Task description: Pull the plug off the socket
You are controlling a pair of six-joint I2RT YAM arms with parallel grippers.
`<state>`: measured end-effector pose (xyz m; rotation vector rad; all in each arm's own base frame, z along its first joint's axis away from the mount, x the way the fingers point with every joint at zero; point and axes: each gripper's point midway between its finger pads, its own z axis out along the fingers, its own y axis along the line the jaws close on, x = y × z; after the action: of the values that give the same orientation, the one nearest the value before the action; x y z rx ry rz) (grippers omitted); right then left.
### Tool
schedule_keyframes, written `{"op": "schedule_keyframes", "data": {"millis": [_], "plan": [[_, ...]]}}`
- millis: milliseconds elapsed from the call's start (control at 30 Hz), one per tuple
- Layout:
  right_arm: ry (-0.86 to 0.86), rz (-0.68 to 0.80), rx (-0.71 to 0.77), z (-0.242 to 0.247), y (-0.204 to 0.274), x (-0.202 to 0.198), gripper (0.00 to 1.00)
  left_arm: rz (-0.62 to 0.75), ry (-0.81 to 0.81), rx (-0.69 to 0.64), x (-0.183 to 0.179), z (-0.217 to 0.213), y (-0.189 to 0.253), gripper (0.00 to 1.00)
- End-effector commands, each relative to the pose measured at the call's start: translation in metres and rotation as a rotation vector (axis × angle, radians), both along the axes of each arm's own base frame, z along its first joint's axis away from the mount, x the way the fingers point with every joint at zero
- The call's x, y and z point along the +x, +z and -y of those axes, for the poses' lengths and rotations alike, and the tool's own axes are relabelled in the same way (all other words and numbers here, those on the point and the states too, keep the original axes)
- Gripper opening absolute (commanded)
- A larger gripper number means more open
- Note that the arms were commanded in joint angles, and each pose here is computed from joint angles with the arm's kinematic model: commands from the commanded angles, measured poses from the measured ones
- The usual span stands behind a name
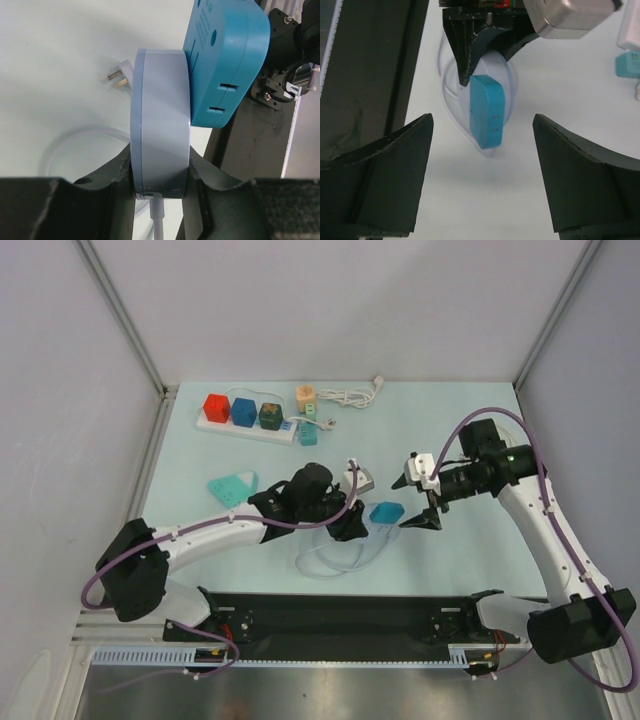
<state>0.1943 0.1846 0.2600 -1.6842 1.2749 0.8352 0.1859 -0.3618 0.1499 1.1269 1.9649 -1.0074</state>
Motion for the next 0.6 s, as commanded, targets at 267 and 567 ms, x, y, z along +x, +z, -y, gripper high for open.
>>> {"op": "schedule_keyframes", "data": {"millis": [267, 567], "plan": [[0.025, -0.078, -0.044, -0.021, -0.027, -0.007, 0.82, 0.15, -0.025, -0.075, 0.004, 0.014, 0.043, 0.0], [0.019, -0.086, -0.08, -0.021, -0.037, -0.012, 0.68, 0.121, 0.051, -0.125, 0.013, 0.016, 0.047, 0.0]]}}
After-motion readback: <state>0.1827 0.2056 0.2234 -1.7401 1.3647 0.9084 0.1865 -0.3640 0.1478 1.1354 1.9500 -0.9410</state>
